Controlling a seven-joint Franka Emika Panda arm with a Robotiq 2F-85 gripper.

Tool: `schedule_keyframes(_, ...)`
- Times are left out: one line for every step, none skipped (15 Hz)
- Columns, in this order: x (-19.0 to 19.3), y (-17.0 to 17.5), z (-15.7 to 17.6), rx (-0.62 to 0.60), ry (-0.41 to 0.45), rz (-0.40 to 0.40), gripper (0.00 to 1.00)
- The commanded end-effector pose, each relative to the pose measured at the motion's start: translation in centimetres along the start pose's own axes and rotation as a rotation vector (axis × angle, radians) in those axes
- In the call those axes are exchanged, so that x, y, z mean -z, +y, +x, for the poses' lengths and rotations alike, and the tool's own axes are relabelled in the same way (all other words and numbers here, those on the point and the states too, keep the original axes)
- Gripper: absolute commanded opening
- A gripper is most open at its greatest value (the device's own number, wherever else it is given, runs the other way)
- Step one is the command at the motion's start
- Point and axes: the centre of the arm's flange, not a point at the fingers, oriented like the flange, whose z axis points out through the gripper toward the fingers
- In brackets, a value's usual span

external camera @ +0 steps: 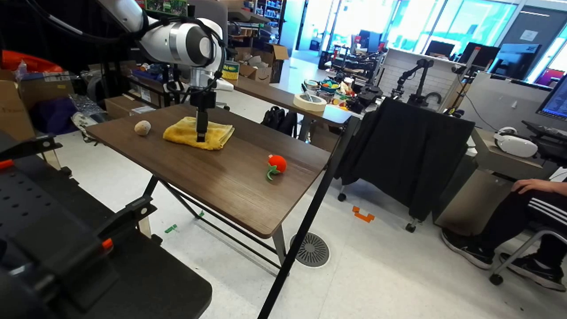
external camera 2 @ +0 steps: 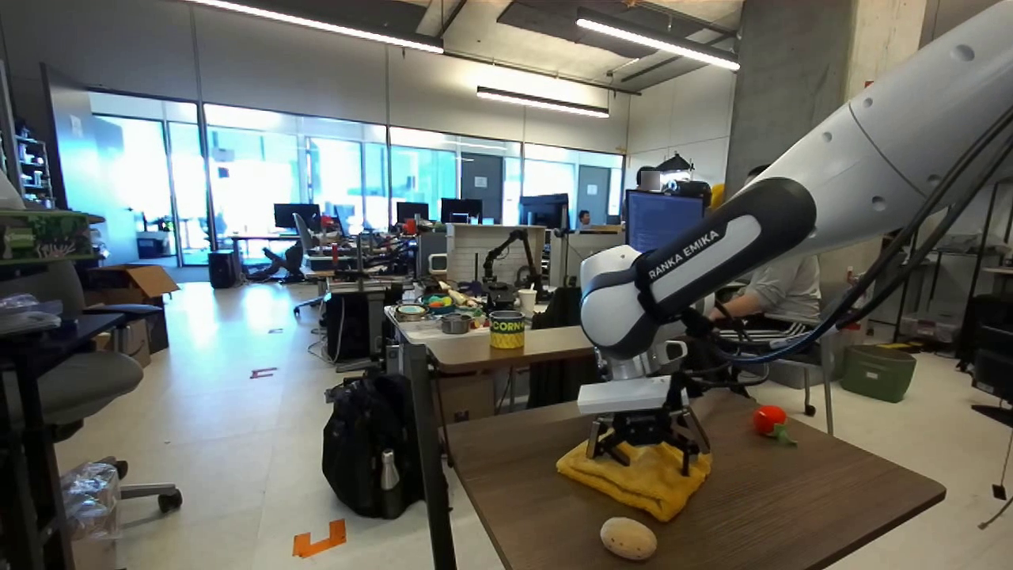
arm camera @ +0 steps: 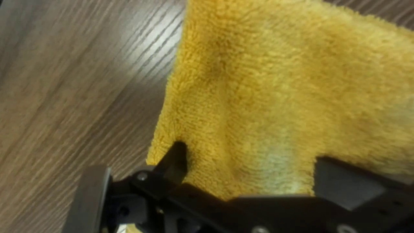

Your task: Wipe the table with the towel

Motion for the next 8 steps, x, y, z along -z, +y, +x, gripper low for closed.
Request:
schedule_keyframes(0.7,2.1,-0.5,0.153,-0.023,-0.018,1.0)
schedule_keyframes(1.0,3.1,-0.1,0.201,-0.004,0.014,1.0)
schedule_keyframes(1.5,3.7,0.5,0.258,0.005,0.026,1.0)
schedule_keyframes(1.8,4.1,1.1,0.313,0.004,0.031,1.0)
schedule_keyframes(2.2,4.4,1.6,0.371,0.002,0.035,1.0)
schedule_keyframes(2.4,4.8,2.0,0.426,0.004,0.036,1.0)
schedule_keyframes(2.7,5.2,2.2,0.482,0.006,0.033,1.0)
schedule_keyframes(2.8,5.5,2.4,0.537,0.009,0.033,1.0)
